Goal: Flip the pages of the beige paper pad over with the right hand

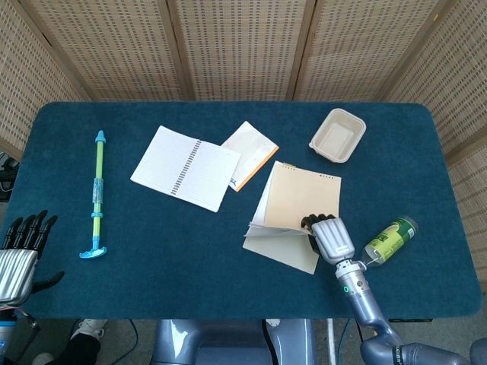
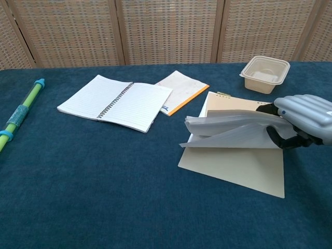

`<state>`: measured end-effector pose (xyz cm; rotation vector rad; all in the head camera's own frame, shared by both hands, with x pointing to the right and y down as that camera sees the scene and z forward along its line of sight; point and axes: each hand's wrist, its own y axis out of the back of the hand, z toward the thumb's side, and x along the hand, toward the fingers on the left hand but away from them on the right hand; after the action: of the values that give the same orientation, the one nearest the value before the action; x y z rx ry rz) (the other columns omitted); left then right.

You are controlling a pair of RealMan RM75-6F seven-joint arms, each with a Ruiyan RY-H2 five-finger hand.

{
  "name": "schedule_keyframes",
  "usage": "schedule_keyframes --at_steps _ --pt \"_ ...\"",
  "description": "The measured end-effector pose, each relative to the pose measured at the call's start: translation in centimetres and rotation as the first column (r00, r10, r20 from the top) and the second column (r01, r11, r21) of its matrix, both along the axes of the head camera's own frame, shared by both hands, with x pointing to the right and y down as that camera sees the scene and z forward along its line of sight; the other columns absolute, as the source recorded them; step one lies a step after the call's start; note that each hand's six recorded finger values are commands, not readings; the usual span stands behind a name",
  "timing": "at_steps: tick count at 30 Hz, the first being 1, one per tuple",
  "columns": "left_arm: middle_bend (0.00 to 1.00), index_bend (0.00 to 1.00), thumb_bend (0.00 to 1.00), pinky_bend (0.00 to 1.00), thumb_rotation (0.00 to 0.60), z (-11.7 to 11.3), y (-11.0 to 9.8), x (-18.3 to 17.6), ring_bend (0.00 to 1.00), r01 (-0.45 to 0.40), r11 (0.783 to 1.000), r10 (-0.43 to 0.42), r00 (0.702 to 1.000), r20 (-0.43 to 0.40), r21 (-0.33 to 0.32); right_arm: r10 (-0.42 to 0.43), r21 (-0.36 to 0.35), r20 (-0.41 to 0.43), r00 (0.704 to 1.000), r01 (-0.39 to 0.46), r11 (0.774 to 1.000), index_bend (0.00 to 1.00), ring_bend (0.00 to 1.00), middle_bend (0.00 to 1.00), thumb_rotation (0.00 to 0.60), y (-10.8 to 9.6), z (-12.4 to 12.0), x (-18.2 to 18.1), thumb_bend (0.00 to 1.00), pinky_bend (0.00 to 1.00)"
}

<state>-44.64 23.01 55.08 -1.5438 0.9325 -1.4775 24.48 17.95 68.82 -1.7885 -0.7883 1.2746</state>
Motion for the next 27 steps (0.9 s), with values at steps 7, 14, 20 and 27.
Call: schedule_keyframes --at_steps 7,14,20,27 --pt "0.00 0.00 0.03 0.00 0.600 0.0 0.0 0.1 0.00 -0.003 1.000 0.003 1.000 -0.002 0.001 -0.042 0.007 0.036 0.998 0.041 0.999 0.62 0.48 0.54 0.600 1.5 -1.6 0.6 0.82 0.56" --pt "0.00 0.00 0.03 0.00 0.600 0.0 0.0 0.1 0.00 -0.003 1.000 0.003 1.000 -0.001 -0.001 -0.114 0.013 0.078 0.990 0.113 0.993 0.63 0.48 0.54 0.600 3.1 -3.3 1.5 0.82 0.56" --pt "0.00 0.00 0.03 0.00 0.600 0.0 0.1 0.2 0.00 -0.005 1.000 0.005 1.000 0.000 0.001 -0.151 0.021 0.108 0.983 0.149 0.989 0.63 0.48 0.54 0.600 5.1 -5.1 2.8 0.82 0.56" --pt "0.00 0.00 0.03 0.00 0.600 -0.2 0.1 0.2 0.00 -0.002 1.000 0.002 1.000 -0.002 0.008 -0.173 0.004 0.125 0.977 0.174 0.985 0.63 0.48 0.54 0.600 6.9 -6.2 3.5 0.82 0.56"
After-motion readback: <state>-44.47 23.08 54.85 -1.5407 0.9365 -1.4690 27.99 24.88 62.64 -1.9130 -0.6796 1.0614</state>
